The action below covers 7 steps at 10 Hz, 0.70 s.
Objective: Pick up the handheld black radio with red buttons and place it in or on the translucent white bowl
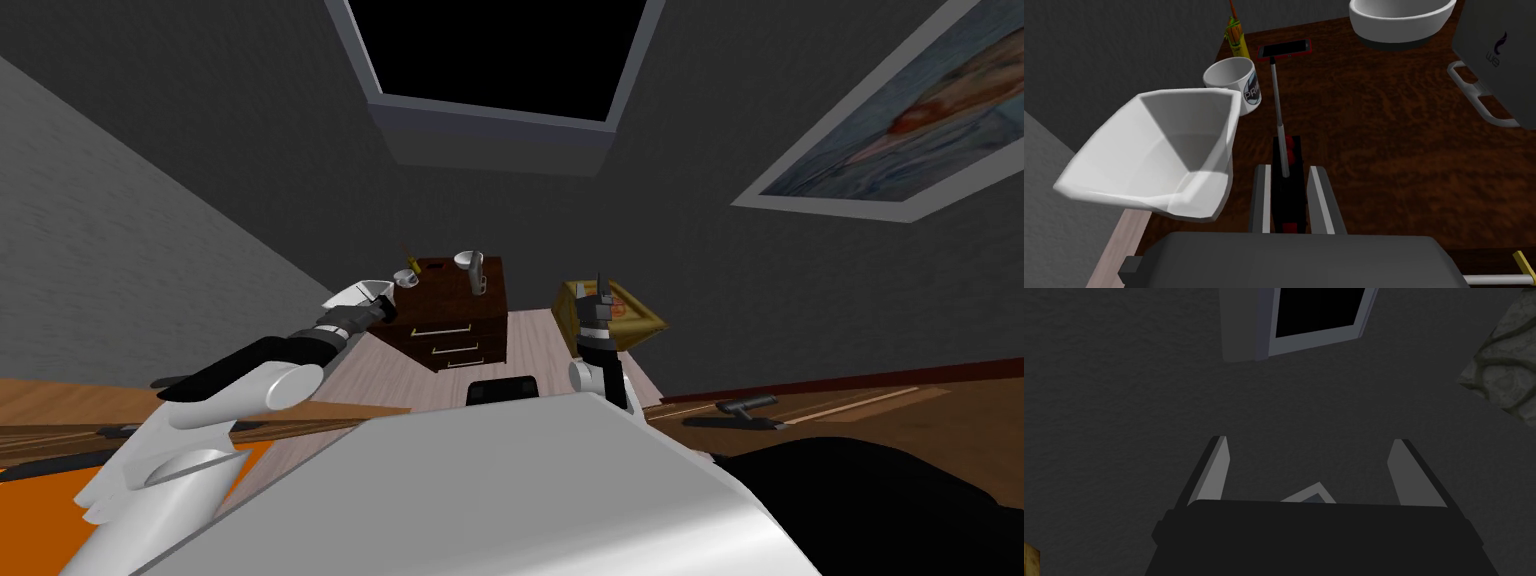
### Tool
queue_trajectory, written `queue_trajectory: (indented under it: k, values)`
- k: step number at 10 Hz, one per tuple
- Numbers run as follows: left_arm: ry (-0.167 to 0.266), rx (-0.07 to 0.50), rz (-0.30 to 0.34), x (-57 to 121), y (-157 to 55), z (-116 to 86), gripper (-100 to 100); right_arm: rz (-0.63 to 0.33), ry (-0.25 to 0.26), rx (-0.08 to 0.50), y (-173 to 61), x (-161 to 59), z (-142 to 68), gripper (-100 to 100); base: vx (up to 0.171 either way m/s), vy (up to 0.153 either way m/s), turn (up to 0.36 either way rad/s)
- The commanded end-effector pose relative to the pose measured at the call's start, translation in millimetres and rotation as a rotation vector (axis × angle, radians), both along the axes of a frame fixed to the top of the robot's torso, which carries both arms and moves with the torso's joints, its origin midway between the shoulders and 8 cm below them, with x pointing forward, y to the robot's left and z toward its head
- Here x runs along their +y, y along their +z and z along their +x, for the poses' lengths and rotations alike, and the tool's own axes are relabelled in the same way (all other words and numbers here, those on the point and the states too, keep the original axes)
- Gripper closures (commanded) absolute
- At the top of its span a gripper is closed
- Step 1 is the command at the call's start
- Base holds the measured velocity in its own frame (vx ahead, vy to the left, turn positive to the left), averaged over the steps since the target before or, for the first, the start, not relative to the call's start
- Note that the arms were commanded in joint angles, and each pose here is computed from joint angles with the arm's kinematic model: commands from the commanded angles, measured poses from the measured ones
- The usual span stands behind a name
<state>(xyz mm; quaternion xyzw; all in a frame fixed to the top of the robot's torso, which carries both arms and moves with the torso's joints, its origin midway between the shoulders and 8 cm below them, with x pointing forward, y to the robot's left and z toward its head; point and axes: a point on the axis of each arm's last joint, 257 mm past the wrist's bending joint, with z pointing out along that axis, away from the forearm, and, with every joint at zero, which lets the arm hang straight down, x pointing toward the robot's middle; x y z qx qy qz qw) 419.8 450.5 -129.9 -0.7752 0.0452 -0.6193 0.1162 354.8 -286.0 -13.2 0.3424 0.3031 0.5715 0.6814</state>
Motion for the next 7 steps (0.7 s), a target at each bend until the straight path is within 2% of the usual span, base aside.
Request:
queue_trajectory:
  k: [1,5,7]
  values:
    - [0.002,-0.006,0.028,6.6,14,-1,100,0.000,0.000,0.000,0,0,0,0,-0.098,-0.023,0.000]
    - [0.004,-0.022,0.082,15.6,49,-3,100,0.000,0.000,0.000,0,0,0,0,-0.085,-0.029,-0.013]
    - [0.007,-0.024,0.081,18.2,61,-4,100,0.000,0.000,0.000,0,0,0,0,-0.061,0.016,-0.053]
